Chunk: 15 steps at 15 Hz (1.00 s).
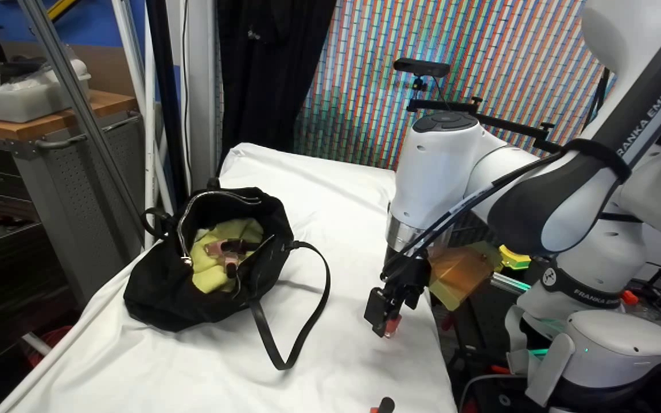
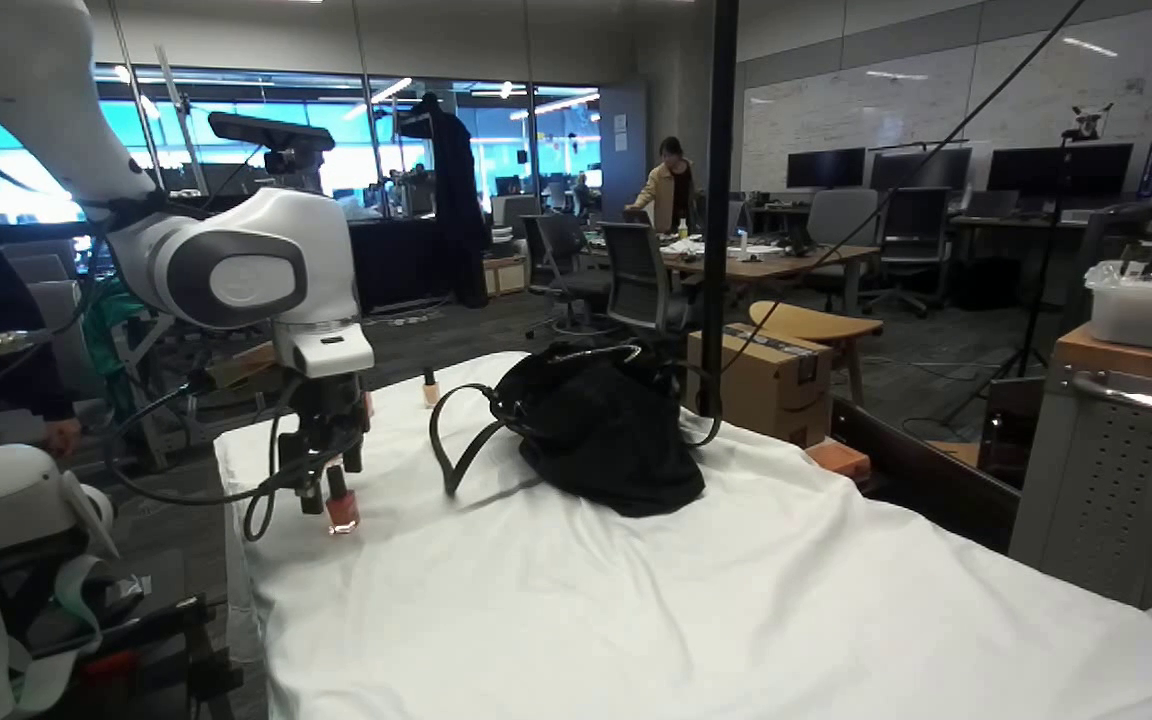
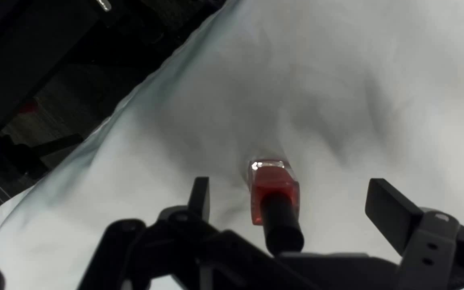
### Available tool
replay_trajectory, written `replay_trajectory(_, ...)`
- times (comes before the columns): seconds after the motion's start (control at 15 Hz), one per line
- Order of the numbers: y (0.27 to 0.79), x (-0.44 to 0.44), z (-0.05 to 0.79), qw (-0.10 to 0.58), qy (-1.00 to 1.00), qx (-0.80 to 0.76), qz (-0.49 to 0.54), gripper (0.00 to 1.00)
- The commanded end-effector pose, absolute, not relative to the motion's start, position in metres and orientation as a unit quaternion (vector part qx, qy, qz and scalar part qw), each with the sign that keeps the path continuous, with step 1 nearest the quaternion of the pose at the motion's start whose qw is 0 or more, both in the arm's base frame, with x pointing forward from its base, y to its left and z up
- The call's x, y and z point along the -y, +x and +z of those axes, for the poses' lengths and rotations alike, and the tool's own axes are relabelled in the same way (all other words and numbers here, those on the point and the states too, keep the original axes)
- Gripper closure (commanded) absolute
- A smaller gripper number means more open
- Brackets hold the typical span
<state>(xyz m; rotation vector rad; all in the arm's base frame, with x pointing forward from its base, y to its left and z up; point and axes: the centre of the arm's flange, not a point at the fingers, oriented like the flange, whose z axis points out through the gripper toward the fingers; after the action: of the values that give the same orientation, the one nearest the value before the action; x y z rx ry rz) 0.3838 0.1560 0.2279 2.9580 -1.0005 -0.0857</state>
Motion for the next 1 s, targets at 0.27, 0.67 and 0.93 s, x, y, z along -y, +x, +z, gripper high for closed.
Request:
replay_trajectory(0.27, 0.385, -0.138, 0.192, 0.02, 0.959, 0.283, 0.018, 0.0)
replay_trajectory(0.67, 0.393, -0.13, 0.192, 0.006, 0.959, 0.282, 0.031, 0.0)
replay_trajectory(0.93, 0.39, -0.132, 0.199, -0.003, 0.963, 0.268, 0.026, 0.0)
